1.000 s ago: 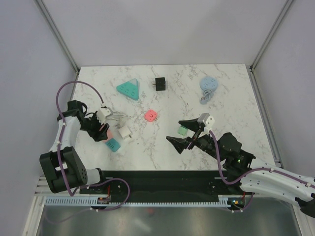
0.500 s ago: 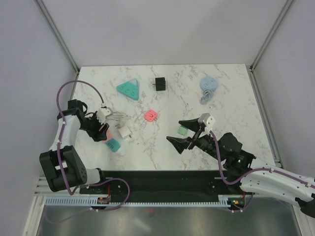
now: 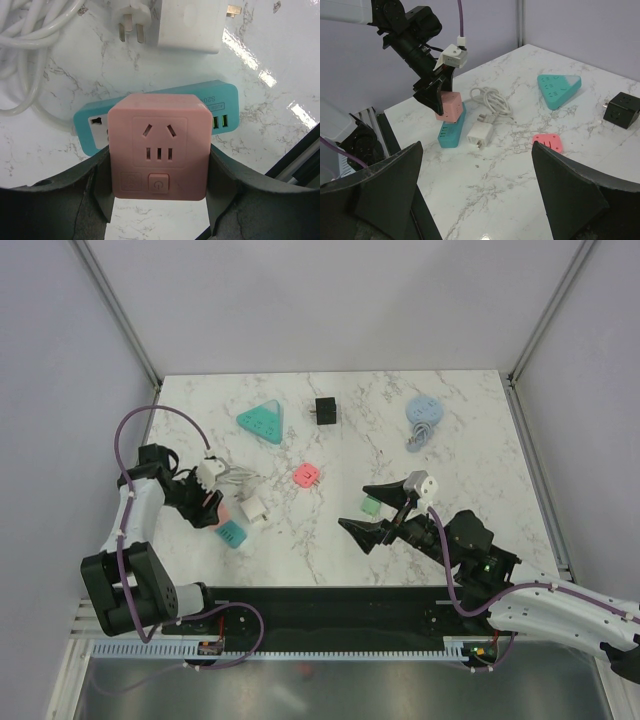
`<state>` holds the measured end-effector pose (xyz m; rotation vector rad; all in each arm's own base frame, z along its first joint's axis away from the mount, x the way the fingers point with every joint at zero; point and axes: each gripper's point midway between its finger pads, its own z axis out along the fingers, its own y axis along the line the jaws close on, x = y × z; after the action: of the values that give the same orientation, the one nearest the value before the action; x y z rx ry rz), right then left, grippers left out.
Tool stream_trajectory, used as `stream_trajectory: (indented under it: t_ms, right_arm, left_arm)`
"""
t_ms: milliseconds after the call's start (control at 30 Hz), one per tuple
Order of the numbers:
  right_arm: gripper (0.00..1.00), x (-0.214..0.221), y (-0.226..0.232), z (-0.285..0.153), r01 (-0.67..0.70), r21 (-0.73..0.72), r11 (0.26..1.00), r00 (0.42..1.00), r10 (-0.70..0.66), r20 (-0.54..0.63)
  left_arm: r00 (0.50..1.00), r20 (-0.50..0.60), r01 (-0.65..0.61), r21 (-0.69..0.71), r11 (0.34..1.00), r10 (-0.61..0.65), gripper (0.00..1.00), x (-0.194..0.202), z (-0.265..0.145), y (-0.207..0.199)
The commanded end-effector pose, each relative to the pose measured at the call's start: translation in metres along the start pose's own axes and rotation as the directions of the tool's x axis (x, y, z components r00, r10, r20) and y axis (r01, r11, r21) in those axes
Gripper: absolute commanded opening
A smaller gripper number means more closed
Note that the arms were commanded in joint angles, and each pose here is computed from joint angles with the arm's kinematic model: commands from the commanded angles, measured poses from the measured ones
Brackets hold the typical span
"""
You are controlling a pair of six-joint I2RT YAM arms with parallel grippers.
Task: Insert the plug
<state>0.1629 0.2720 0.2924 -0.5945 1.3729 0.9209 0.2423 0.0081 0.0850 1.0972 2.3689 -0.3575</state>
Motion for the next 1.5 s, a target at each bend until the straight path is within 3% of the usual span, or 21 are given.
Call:
stream_trajectory:
  t_ms: [0, 167, 833, 1467]
  right_arm:
    - [0.98, -0.018, 0.006, 0.002, -0.006, -0.022, 1.000, 0.999, 0.007, 0.052]
    - [0.98, -0.020, 0.006, 0.001, -0.006, -0.025, 1.000, 0.998, 0.008, 0.056]
    - [0.98, -0.023, 0.008, 0.002, -0.007, -0.034, 0.999, 0.998, 0.010, 0.064]
    - [0.98, -0.024, 0.011, 0.000, -0.014, -0.049, 0.999, 0.998, 0.018, 0.068]
  left_arm:
    - [0.998, 0.048, 0.037, 0.034, 0.999, -0.039, 0.02, -0.011, 0.005, -0.007]
    - [0.996, 0.056, 0.062, 0.094, 0.994, -0.067, 0.02, -0.015, 0.005, -0.015]
    - [0.994, 0.103, 0.044, 0.035, 0.998, -0.048, 0.02, -0.039, -0.015, -0.002]
    - [0.996, 0.054, 0.066, -0.018, 0.998, -0.065, 0.02, -0.010, 0.008, -0.011]
